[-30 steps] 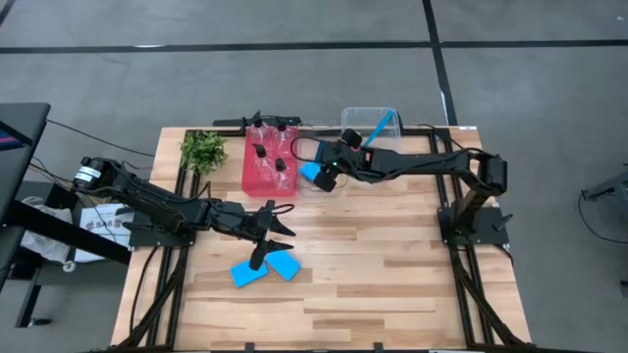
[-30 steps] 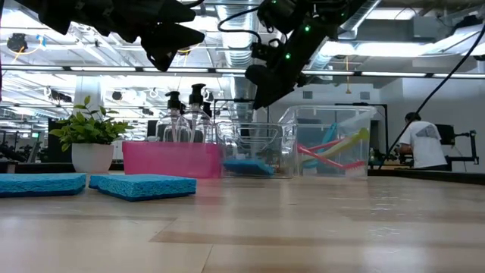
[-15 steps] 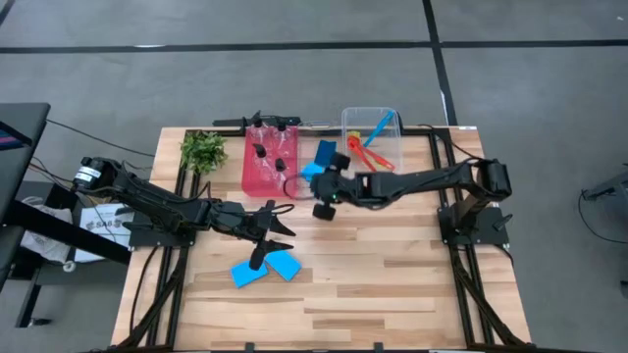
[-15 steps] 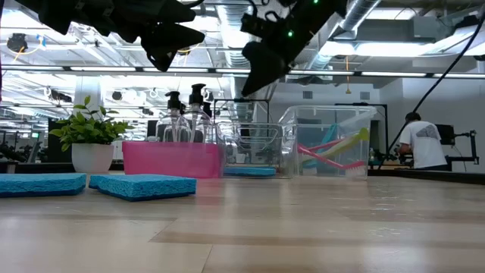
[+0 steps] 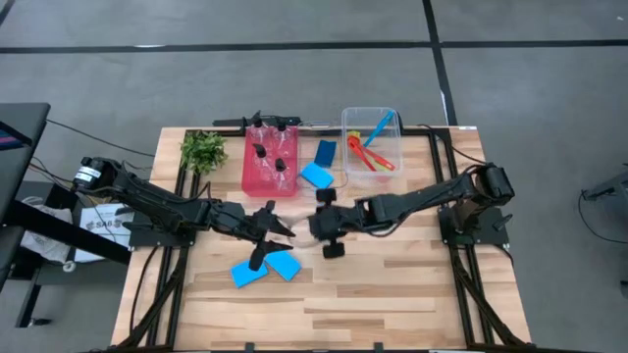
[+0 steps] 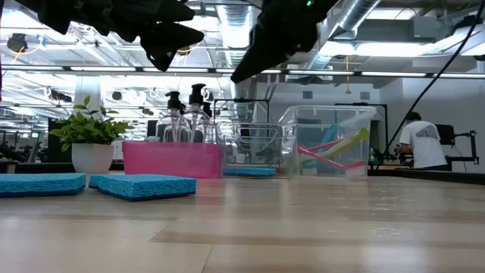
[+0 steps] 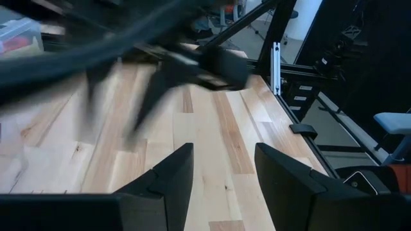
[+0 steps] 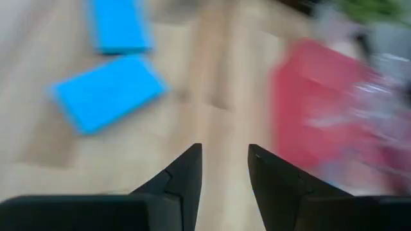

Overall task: Pick & Place Kitchen Sink Supplies
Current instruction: Put the right blue sponge into the left transparent bin, then put the blue sponge into the left transparent bin

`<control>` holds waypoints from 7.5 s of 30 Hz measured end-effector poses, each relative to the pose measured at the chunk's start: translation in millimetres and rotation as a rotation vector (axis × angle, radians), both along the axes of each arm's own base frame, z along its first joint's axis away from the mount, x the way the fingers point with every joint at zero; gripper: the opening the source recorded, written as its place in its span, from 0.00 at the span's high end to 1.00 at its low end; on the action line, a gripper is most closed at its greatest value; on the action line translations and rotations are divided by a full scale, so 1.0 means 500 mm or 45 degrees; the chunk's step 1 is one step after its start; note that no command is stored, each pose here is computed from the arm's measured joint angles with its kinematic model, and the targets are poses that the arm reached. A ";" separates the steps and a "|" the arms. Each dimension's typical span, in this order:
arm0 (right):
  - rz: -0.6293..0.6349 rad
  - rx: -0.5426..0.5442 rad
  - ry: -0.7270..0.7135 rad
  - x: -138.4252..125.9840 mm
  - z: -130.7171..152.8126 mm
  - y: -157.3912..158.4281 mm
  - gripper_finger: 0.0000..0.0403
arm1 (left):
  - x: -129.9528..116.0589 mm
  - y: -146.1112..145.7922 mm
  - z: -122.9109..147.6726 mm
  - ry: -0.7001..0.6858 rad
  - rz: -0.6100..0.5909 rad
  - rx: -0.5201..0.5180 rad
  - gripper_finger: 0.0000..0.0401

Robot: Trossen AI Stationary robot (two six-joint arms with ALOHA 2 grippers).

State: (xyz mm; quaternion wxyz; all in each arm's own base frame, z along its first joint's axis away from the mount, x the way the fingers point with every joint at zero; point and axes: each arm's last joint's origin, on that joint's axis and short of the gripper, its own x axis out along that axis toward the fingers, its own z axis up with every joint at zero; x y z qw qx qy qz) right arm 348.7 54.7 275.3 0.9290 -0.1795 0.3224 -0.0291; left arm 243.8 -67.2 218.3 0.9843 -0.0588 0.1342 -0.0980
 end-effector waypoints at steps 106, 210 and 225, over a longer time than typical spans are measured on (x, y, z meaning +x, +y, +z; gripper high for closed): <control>0.267 -0.027 0.027 0.091 -0.250 0.183 1.00 | -0.165 0.019 -0.019 0.151 -0.095 -0.101 0.58; -0.068 0.056 -0.237 0.037 -0.001 -0.010 0.63 | -0.170 0.012 -0.024 0.192 -0.266 -0.139 0.58; 0.163 0.077 -0.361 0.096 -0.092 0.112 0.65 | -0.210 0.022 -0.007 0.175 -0.367 -0.139 0.58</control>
